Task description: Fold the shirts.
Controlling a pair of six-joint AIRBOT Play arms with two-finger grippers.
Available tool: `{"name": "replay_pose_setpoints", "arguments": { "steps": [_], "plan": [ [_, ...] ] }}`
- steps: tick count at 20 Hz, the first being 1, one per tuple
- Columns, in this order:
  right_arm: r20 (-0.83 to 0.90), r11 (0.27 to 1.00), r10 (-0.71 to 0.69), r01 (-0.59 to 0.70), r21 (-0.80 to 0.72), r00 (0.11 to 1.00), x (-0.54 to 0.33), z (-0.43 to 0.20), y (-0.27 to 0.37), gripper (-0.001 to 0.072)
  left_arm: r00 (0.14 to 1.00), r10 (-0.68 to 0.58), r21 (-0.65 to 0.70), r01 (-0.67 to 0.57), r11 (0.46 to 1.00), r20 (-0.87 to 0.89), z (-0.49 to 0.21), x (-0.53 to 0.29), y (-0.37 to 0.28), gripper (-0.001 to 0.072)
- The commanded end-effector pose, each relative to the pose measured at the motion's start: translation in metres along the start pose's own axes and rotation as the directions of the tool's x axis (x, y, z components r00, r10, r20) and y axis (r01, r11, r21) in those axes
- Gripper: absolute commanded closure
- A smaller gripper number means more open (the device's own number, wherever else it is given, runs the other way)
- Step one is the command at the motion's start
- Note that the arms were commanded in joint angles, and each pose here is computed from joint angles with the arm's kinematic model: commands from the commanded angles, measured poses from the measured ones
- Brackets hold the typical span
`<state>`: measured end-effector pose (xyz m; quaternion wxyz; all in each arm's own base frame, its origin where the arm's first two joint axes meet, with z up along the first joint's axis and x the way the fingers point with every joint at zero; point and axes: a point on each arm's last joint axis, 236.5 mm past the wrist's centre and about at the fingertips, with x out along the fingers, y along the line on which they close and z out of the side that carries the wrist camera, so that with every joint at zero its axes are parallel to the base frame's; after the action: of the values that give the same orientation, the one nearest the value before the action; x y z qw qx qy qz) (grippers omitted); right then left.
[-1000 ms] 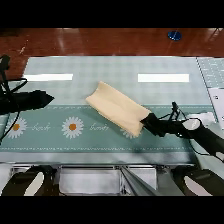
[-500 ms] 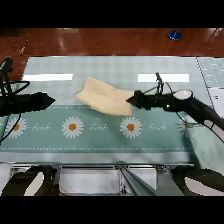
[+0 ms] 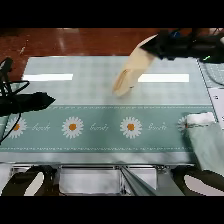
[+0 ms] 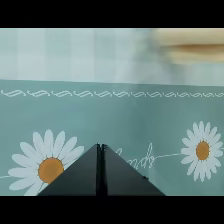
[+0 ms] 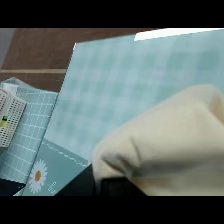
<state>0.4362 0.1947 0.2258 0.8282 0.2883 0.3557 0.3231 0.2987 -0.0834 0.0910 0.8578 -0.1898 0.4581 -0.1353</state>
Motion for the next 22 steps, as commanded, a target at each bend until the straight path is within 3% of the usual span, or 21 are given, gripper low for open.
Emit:
{"name": "replay_pose_setpoints", "arguments": {
  "steps": [1, 5, 7, 11, 13, 16, 20, 22],
  "plan": [
    [0.029, 0.985, -0.173, 0.174, -0.007, 0.984, -0.074, 0.021, -0.021, 0.0690, 0.999, 0.005, 0.003, -0.005, 1.000, 0.046, 0.011, 0.000, 0.001, 0.0692],
    [0.070, 0.924, -0.370, 0.360, 0.127, 0.926, -0.175, 0.017, -0.066, 0.0690, 0.998, 0.006, 0.004, -0.006, 1.000, 0.061, 0.014, -0.001, 0.001, 0.0692],
    [0.033, 0.843, -0.513, 0.496, 0.207, 0.858, -0.227, -0.004, -0.095, 0.0691, 0.998, 0.006, 0.004, -0.007, 1.000, 0.065, 0.015, -0.001, 0.001, 0.0692],
    [-0.056, 0.661, -0.681, 0.647, 0.380, 0.730, -0.309, -0.060, -0.124, 0.0692, 0.992, 0.013, 0.003, -0.013, 1.000, 0.123, 0.029, -0.002, 0.003, 0.0692],
    [-0.190, 0.518, -0.737, 0.722, 0.459, 0.649, -0.342, -0.106, -0.136, 0.0690, 0.989, 0.015, 0.003, -0.015, 1.000, 0.145, 0.034, -0.002, 0.004, 0.0692],
    [-0.220, 0.276, -0.876, 0.820, 0.502, 0.429, -0.400, -0.137, -0.136, 0.0689, 0.987, 0.016, 0.011, -0.018, 1.000, 0.157, 0.037, -0.003, 0.004, 0.0692],
    [-0.305, -0.006, -0.931, 0.827, 0.562, 0.200, -0.452, -0.180, -0.127, 0.0690, 0.983, 0.017, 0.016, -0.020, 1.000, 0.182, 0.043, -0.004, 0.004, 0.0692],
    [-0.372, -0.110, -0.919, 0.820, 0.562, 0.132, -0.460, -0.207, -0.126, 0.0689, 0.983, 0.011, 0.013, -0.014, 1.000, 0.182, 0.043, -0.004, 0.003, 0.0692]
  ]
}}
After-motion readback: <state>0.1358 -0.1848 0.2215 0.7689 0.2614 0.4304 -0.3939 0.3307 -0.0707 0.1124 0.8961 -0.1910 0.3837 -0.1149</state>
